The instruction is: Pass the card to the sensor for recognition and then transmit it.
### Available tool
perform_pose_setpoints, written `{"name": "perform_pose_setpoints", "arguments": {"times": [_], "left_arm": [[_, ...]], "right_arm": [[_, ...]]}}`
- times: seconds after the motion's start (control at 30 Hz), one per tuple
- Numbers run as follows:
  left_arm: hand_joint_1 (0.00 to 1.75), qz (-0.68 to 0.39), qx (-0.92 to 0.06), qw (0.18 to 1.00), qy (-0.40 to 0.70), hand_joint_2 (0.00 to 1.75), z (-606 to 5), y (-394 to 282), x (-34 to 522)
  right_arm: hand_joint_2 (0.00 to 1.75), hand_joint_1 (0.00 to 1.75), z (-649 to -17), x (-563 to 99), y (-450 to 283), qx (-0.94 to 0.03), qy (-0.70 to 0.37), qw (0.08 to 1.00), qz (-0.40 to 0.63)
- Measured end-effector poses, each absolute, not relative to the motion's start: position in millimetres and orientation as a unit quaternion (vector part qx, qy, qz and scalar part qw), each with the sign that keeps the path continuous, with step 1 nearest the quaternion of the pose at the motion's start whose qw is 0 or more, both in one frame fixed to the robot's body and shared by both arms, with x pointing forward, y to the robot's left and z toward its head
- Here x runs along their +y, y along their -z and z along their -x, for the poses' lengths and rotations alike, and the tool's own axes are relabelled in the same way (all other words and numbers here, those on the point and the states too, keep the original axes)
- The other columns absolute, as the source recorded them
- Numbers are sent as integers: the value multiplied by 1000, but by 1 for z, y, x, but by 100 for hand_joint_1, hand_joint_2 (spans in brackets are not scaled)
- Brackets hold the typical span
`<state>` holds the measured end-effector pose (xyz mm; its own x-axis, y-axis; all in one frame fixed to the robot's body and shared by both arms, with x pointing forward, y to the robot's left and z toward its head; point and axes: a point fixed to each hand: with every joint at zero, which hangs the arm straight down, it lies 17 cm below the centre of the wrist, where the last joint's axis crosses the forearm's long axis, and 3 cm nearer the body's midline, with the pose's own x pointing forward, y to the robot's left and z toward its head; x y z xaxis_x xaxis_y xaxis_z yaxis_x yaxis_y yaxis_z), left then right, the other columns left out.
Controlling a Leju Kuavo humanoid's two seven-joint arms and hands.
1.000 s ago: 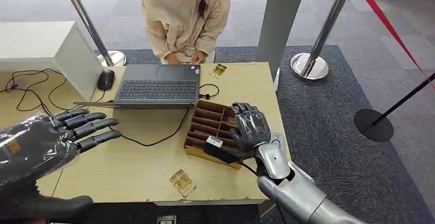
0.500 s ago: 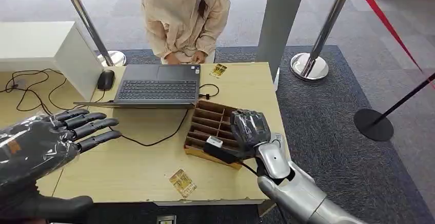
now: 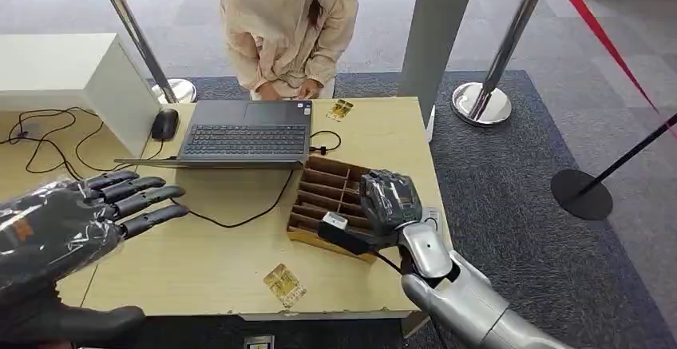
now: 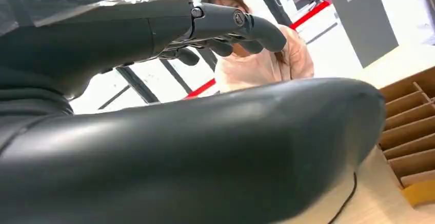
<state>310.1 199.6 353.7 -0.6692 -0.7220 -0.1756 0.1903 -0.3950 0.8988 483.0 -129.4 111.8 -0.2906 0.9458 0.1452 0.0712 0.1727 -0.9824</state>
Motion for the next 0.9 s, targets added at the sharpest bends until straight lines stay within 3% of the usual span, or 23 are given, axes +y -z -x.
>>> {"name": "perform_pose_setpoints", "arguments": {"times": [0.2,0.33,0.37,0.43,0.47,0.5,0.9], "left_arm": [[0,-280,-468,296,784,0,-310,-353,199],[0,-279,-468,297,784,0,-310,-353,200],[0,-280,-468,297,784,0,-310,-353,200],[0,-279,-468,298,784,0,-310,-353,200],[0,-279,-468,299,784,0,-310,-353,200],[0,-278,-468,299,784,0,-310,-353,200],[0,-273,-468,309,782,0,-311,-353,200]], "right_arm": [[175,115,-483,-129,-112,-629,-500,437,404],[175,103,-483,-129,-112,-629,-500,437,405],[175,93,-483,-129,-112,-629,-500,437,404],[175,42,-483,-129,-112,-629,-500,437,404],[175,5,-483,-130,-112,-628,-500,437,405],[175,0,-483,-130,-112,-629,-500,437,405],[175,0,-484,-130,-115,-626,-500,431,414]]}}
